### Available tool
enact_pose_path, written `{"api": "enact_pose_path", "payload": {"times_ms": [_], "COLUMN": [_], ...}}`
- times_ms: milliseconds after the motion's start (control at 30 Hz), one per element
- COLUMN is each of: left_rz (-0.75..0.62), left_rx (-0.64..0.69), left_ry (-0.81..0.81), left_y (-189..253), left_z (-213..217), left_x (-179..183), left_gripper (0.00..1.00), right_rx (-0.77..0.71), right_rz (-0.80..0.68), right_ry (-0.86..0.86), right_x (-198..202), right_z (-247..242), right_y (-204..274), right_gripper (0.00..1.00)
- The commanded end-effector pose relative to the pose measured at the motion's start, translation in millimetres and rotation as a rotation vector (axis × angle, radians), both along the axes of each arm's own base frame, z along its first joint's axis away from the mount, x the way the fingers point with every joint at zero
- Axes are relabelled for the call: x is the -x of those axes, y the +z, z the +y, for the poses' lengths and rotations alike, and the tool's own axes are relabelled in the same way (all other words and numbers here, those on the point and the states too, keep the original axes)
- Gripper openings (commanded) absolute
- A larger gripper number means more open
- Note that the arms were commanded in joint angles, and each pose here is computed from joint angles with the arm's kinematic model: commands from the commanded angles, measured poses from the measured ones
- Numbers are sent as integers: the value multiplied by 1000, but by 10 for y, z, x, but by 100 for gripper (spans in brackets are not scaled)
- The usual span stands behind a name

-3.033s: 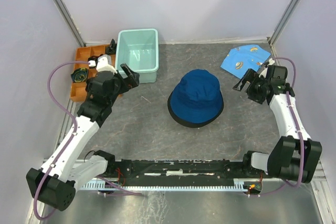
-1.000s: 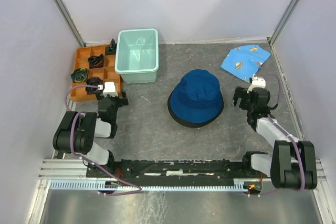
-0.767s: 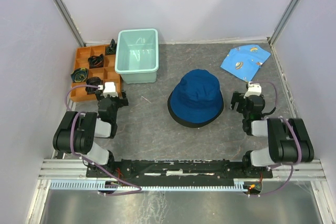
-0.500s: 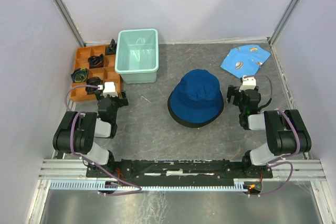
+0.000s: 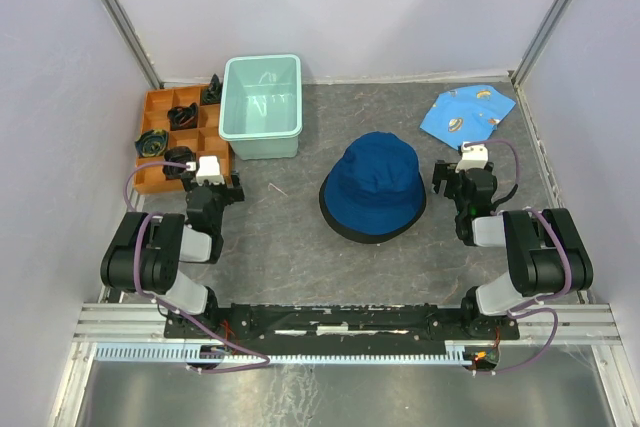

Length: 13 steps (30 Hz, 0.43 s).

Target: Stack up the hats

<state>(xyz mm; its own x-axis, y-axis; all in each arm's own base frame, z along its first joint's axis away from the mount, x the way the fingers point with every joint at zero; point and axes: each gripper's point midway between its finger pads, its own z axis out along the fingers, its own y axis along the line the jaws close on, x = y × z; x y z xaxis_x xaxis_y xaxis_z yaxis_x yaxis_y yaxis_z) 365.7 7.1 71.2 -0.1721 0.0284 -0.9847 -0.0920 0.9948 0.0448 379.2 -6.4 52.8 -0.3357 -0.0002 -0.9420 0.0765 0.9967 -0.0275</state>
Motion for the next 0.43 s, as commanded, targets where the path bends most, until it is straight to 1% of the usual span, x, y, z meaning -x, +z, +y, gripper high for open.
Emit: {"api": "enact_pose_path", "payload": {"times_ms": [0, 400], "left_rz": [-73, -73], "left_rx": [23, 23], "left_ry": [13, 12], "left_y": [212, 213], "left_z": [16, 14], "left_x": [-94, -95], "left_gripper": [99, 99], "right_rx": [17, 19], "right_rz": [-57, -61], "right_ry": [10, 13], "right_x": [-89, -90], "right_z": [3, 7], "right_y": [164, 164], "right_gripper": [99, 99]}}
